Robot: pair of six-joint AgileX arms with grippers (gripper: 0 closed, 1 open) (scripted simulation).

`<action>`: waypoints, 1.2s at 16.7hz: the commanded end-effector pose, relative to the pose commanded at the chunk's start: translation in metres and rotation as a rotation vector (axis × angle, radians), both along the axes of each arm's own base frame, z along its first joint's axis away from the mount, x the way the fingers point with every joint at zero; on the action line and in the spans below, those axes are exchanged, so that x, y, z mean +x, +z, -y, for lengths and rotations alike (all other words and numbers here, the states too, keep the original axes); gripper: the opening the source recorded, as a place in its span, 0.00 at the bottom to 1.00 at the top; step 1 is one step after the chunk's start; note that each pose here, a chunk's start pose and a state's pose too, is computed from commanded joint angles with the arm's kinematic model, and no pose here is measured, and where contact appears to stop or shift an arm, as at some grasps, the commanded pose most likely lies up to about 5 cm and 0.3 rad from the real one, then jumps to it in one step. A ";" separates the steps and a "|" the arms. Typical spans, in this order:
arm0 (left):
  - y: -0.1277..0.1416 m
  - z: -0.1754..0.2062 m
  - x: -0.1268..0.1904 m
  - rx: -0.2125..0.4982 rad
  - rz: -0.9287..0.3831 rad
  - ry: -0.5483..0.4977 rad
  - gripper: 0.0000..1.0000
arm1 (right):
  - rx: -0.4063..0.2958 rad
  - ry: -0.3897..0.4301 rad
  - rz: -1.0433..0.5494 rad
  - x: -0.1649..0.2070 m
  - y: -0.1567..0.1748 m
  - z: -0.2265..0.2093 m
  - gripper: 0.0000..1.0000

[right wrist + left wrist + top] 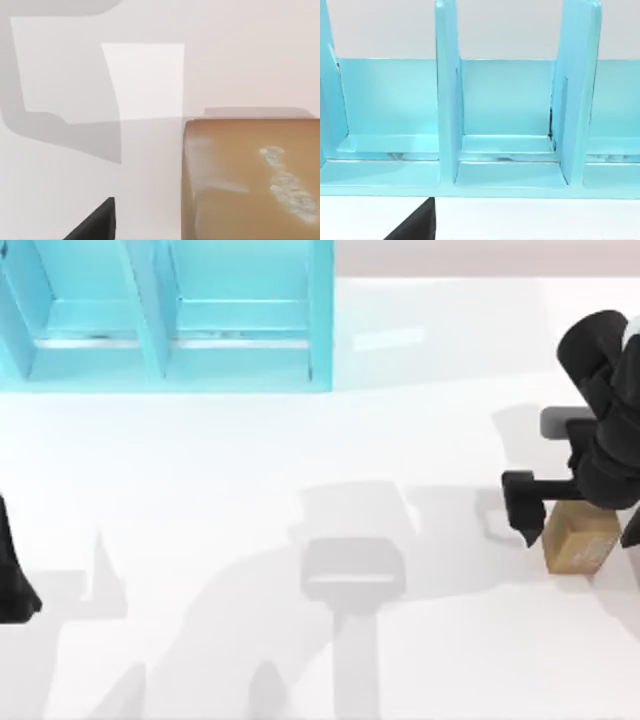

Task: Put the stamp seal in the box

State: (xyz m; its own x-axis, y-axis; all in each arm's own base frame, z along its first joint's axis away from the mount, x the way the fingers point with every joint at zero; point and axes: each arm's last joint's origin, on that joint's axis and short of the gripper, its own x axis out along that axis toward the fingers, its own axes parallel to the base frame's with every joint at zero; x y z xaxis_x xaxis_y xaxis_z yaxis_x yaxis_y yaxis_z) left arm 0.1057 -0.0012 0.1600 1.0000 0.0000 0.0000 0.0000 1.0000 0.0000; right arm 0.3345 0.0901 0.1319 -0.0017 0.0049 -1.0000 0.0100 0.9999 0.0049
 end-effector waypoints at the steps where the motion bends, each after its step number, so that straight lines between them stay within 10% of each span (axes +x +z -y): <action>1: 0.000 0.000 0.000 0.000 0.000 0.000 1.00 | 0.000 0.000 0.000 0.000 0.000 0.000 1.00; 15: 0.000 0.000 0.000 0.000 0.000 0.000 1.00 | 0.000 0.000 0.000 0.000 0.000 0.000 0.02; 20: 0.000 0.000 0.000 0.000 0.000 0.000 1.00 | 0.000 0.000 0.000 0.000 0.000 0.000 0.00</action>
